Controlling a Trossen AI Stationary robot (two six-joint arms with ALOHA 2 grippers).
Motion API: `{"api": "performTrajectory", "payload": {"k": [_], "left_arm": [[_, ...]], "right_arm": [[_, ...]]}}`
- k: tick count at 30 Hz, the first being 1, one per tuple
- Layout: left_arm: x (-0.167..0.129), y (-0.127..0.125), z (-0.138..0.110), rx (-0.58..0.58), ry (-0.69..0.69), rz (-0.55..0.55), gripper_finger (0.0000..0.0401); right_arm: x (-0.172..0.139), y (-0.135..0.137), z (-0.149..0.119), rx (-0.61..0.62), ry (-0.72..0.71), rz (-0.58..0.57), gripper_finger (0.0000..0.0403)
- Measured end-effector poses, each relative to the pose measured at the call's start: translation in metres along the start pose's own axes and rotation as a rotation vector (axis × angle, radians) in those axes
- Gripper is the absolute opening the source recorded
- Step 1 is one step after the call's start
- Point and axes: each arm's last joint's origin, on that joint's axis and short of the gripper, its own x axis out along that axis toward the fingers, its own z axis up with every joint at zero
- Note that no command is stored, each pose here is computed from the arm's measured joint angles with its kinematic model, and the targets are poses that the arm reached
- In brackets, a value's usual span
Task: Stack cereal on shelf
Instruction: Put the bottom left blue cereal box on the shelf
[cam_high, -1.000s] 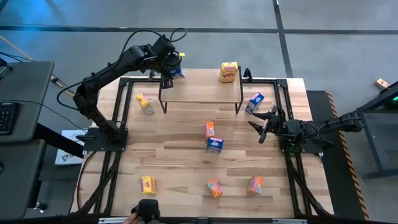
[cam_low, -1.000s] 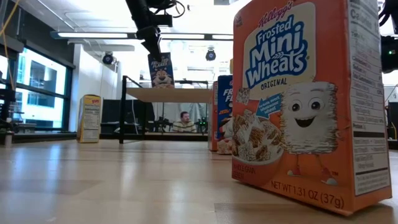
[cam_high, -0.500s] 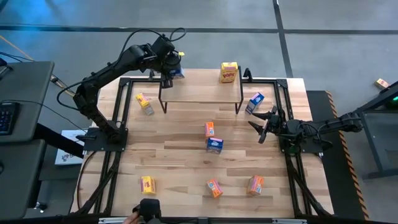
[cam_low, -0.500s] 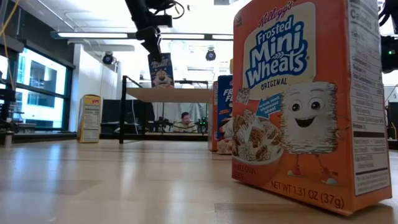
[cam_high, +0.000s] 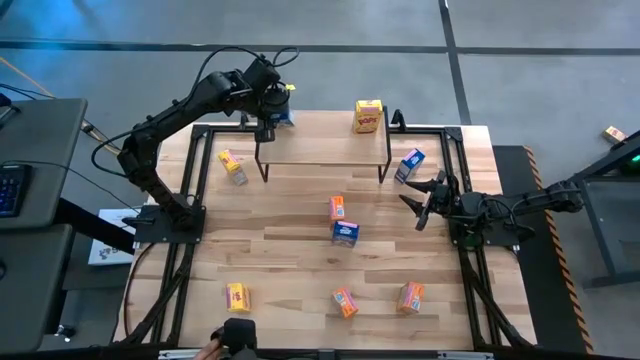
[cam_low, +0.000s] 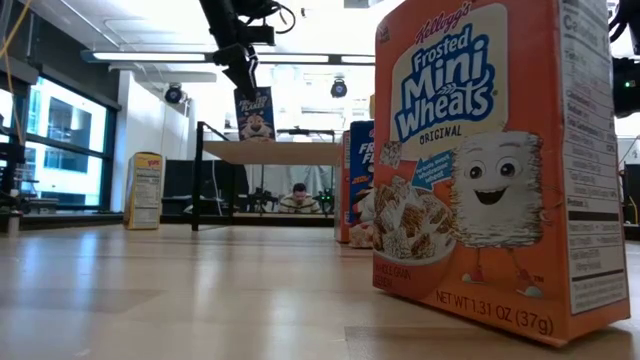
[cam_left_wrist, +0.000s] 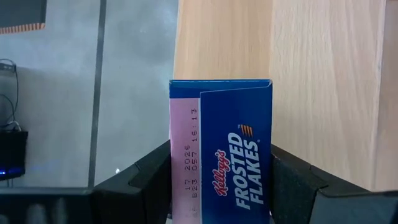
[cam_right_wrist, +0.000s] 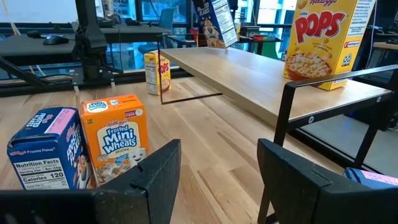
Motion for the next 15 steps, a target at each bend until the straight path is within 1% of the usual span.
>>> {"api": "performTrajectory", "payload": {"k": [5, 15], "left_arm": [[0.0001, -0.0003, 0.0002, 0.016, -0.007, -0.01, 0.0202], [0.0003, -0.0016, -0.0014, 0.009, 0.0, -0.035, 0.0202]], "right_arm": [[0.0, 0.0, 0.0, 0.0, 0.0, 0.0, 0.0204], [0.0, 0.0, 0.0, 0.0, 0.0, -0.001, 0.0204]]}}
